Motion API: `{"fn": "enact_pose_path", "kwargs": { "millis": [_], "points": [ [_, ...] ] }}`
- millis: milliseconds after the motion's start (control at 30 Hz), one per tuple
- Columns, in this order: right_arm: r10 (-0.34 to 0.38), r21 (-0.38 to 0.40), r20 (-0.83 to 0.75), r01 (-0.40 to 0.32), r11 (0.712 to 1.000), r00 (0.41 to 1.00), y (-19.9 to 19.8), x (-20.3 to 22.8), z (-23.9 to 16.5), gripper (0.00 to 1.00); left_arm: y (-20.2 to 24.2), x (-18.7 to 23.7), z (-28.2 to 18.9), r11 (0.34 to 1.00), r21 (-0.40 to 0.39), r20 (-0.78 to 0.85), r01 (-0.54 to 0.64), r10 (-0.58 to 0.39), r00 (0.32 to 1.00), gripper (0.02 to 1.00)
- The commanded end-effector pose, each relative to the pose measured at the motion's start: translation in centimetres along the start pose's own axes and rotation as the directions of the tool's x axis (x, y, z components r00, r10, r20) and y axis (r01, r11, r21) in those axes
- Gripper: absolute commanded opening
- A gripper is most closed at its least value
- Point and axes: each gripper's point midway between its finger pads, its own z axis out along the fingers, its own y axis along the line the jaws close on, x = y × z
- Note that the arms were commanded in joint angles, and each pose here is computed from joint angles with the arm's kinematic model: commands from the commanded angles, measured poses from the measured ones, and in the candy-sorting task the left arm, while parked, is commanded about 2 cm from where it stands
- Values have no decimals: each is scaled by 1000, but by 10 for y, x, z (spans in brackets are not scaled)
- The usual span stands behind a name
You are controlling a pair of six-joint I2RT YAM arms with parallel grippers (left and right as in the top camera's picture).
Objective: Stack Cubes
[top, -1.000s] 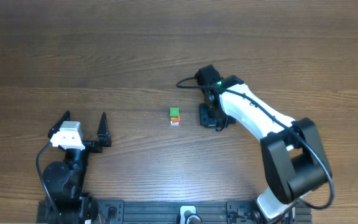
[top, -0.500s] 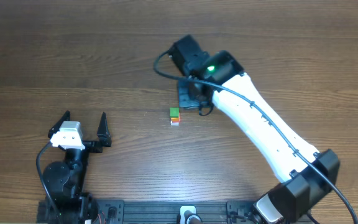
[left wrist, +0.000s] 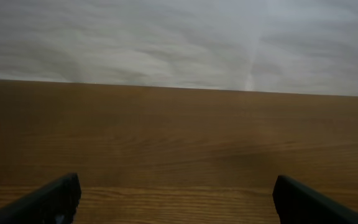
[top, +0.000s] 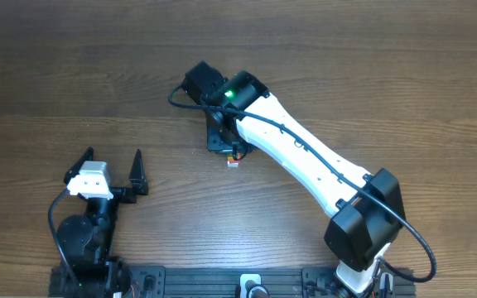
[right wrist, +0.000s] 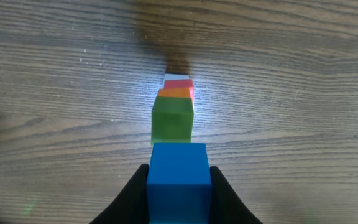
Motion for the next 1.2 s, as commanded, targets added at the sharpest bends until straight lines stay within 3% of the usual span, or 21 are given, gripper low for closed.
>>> {"fn": "enact_pose_path", "kwargs": {
  "millis": [33,1200],
  "points": [
    [26,-12,1,-26,1000,1000,7,-4,0,119,0,1,0,1000,1,3,-4,4,1000,1000],
    [27,8,-12,-27,1000,1000,10,-9,19,130,0,1,0,1000,1,3,-4,4,1000,998]
  ]
}}
